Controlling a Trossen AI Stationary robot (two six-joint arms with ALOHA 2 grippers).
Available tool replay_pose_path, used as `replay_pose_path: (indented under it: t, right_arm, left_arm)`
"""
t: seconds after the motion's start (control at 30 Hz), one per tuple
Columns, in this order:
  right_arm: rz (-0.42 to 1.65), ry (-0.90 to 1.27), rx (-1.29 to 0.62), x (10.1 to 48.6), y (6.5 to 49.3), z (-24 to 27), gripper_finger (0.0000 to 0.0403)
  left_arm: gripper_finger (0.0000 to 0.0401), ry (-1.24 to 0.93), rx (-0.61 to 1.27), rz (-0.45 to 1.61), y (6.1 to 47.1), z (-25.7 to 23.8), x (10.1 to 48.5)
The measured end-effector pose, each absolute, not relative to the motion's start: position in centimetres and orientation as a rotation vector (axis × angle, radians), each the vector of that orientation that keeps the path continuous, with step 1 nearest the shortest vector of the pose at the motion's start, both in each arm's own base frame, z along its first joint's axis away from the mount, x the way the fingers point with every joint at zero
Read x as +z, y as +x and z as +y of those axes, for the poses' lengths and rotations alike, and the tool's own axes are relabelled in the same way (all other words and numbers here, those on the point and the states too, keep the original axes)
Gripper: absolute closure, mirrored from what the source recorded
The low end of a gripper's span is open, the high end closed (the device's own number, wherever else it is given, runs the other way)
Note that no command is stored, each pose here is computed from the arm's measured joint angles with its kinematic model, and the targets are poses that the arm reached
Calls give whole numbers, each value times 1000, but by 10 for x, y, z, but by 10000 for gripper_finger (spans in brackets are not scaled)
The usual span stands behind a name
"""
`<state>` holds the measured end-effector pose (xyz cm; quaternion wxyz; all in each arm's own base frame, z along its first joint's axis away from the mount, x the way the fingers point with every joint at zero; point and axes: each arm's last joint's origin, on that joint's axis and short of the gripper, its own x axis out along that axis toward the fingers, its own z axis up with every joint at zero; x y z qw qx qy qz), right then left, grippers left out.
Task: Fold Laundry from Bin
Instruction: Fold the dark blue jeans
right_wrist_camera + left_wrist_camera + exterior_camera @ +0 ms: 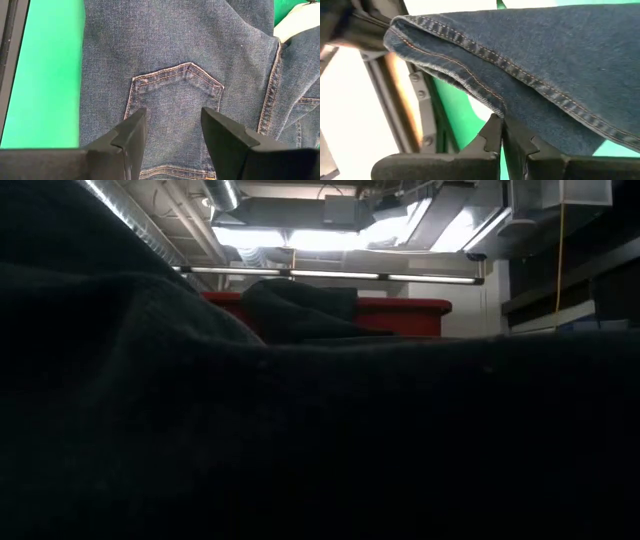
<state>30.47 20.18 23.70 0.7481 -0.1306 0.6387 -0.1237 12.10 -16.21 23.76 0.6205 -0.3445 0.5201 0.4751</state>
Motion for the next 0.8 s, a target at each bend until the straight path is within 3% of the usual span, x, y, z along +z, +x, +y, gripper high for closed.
replay_pose_path:
  t: [0.2, 0.53, 0.8]
  right_arm:
    - [1362, -283, -273, 237, 307, 203, 217]
    - [1333, -302, -221, 237, 322, 192, 217]
    - [1289, -308, -179, 238, 351, 158, 217]
  left_arm:
    - [401, -753, 1097, 1203, 120, -161, 278]
    - [401, -848, 779, 1132, 128, -169, 342]
    - [401, -839, 545, 921, 132, -164, 397]
